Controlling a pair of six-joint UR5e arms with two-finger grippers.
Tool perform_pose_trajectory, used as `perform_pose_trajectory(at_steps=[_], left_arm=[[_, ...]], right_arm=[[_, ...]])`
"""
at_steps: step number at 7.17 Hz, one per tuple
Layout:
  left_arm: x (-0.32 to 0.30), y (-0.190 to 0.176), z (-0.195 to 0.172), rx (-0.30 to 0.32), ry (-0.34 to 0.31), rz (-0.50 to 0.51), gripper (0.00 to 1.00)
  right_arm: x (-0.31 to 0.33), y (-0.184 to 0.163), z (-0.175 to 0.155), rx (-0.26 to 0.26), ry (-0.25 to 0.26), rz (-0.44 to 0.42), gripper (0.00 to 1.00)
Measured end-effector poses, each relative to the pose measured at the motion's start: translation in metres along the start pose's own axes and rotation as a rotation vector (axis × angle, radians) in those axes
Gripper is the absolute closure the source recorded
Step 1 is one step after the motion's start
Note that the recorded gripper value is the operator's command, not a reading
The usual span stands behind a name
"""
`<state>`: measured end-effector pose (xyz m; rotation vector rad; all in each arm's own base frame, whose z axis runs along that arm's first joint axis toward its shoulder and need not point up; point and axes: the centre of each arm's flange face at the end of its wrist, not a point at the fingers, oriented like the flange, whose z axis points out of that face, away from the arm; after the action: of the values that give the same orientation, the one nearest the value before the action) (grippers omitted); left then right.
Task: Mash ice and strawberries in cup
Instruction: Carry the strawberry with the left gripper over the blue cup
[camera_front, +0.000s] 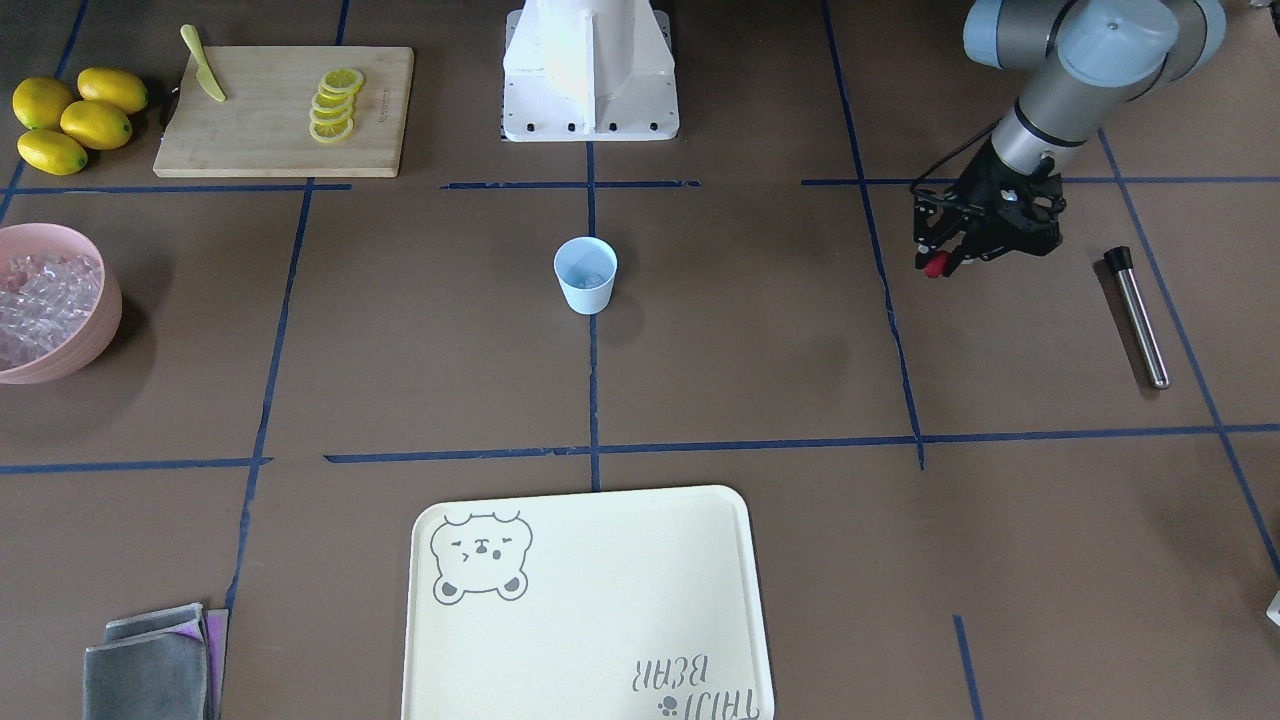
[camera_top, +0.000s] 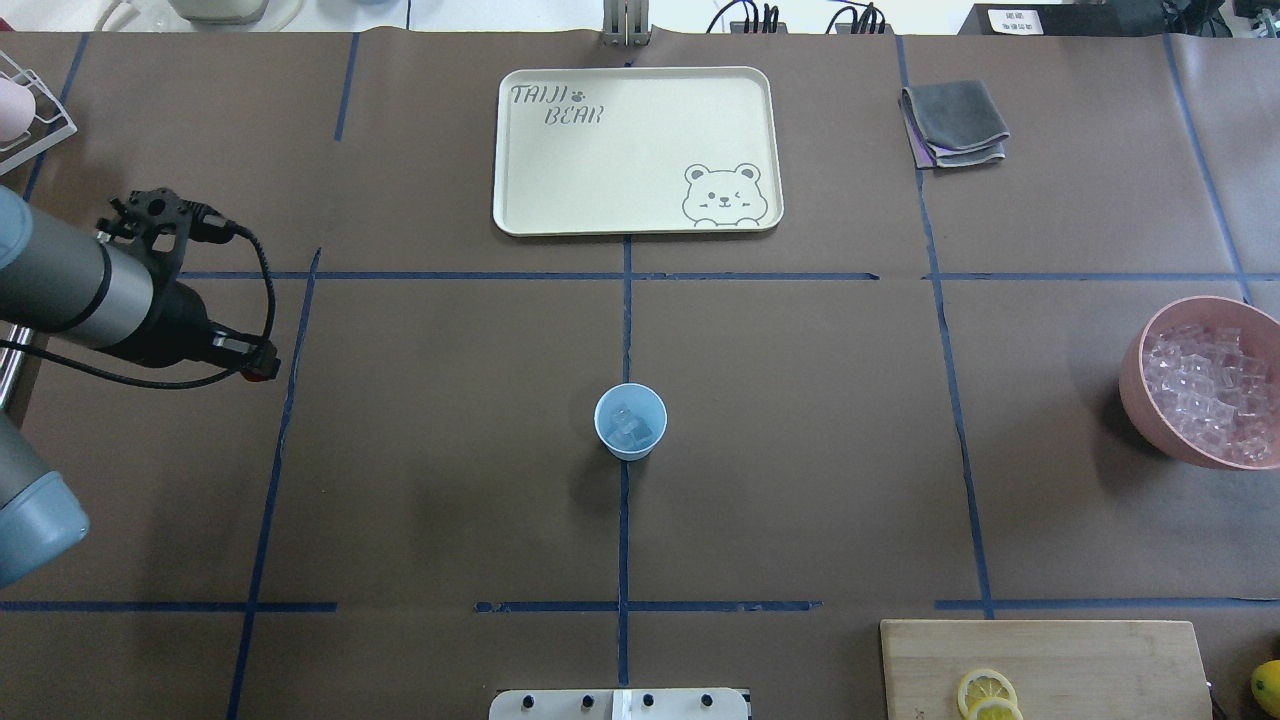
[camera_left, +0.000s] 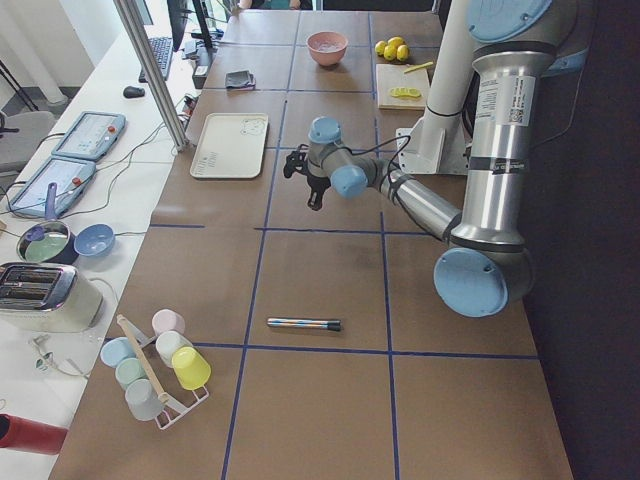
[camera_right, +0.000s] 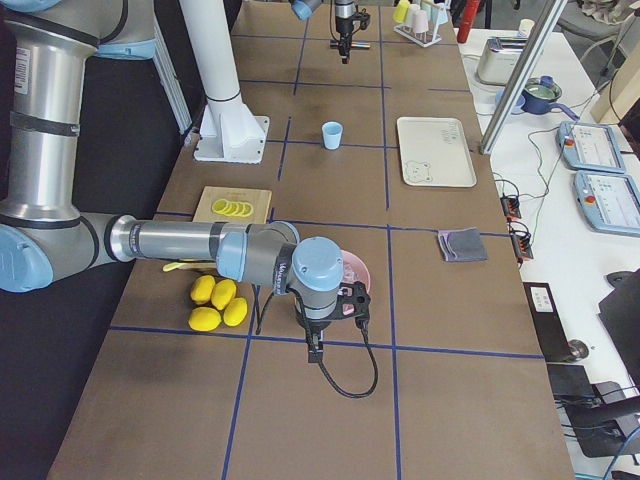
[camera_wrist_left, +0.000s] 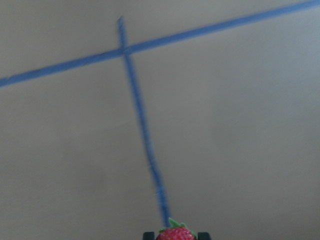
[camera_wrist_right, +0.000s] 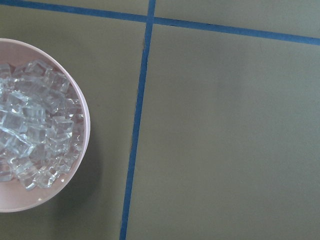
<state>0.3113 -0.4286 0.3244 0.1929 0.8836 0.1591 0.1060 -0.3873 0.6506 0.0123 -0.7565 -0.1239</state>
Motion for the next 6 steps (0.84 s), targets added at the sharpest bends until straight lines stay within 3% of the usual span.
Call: perform_pose_trajectory(at_steps=[3, 6], left_arm=[[0.162, -0.026, -0.041, -0.044, 0.020, -0.162, 0.96], [0.288, -0.029, -0.008, -0.018, -0.004, -0.277, 0.92]], right_arm=[[-0.001, 0.000, -0.001, 0.002, 0.000, -0.002, 0.00], [-0.001, -0.001, -0.001, 0.007, 0.002, -0.008, 0.00]])
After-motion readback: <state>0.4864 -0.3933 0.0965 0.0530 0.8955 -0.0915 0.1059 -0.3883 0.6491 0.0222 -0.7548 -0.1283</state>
